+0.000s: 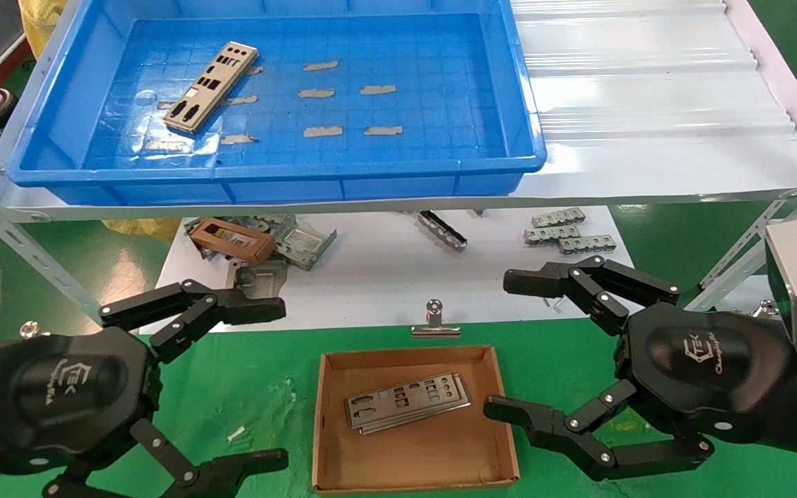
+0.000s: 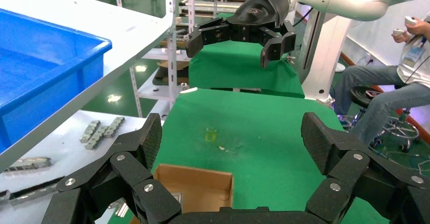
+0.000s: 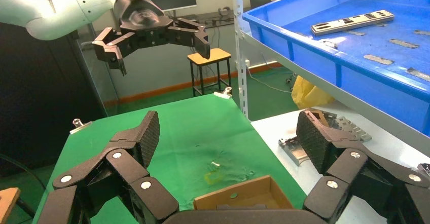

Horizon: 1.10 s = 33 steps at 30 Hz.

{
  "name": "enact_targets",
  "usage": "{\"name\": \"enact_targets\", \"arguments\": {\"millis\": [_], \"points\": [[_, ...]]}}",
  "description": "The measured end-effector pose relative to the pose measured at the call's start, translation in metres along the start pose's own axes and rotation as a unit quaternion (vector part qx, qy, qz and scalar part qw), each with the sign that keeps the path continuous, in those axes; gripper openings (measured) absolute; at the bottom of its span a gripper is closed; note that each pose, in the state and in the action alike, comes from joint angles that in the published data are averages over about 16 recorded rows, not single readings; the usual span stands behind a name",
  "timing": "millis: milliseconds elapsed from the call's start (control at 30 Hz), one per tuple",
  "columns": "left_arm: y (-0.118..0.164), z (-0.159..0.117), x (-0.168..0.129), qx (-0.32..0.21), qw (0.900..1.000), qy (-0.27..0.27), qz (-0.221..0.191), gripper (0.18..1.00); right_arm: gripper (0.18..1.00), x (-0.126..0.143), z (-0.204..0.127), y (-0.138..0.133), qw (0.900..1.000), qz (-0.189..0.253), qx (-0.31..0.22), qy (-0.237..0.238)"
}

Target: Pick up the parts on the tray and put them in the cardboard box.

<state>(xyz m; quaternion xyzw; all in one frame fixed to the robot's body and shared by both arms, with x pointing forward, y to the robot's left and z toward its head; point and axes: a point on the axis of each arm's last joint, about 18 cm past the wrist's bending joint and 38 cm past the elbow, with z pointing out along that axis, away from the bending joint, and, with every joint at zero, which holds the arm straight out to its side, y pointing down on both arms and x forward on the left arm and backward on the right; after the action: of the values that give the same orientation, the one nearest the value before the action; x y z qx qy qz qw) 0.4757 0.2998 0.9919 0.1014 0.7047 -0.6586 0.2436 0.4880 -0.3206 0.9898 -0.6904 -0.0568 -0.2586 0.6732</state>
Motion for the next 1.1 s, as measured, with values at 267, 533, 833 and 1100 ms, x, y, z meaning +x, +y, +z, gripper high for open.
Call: {"name": "enact_targets", "arguments": {"millis": [267, 533, 833, 1100], "points": [[0.0000, 0.0000, 0.0000, 0.000, 1.0000, 0.000, 0.000, 1.001, 1.000, 0.0000, 0.0000, 0.0000, 1.000, 0.000, 0.000, 0.000], [0.0000, 0.0000, 0.0000, 0.000, 1.0000, 0.000, 0.000, 1.001, 1.000, 0.0000, 0.0000, 0.0000, 1.000, 0.000, 0.000, 0.000], [0.0000, 0.0000, 0.0000, 0.000, 1.0000, 0.000, 0.000, 1.001, 1.000, 0.0000, 0.0000, 0.0000, 1.000, 0.000, 0.000, 0.000], [0.0000, 0.0000, 0.0000, 0.000, 1.0000, 0.000, 0.000, 1.001, 1.000, 0.0000, 0.0000, 0.0000, 1.000, 0.000, 0.000, 0.000]]}}
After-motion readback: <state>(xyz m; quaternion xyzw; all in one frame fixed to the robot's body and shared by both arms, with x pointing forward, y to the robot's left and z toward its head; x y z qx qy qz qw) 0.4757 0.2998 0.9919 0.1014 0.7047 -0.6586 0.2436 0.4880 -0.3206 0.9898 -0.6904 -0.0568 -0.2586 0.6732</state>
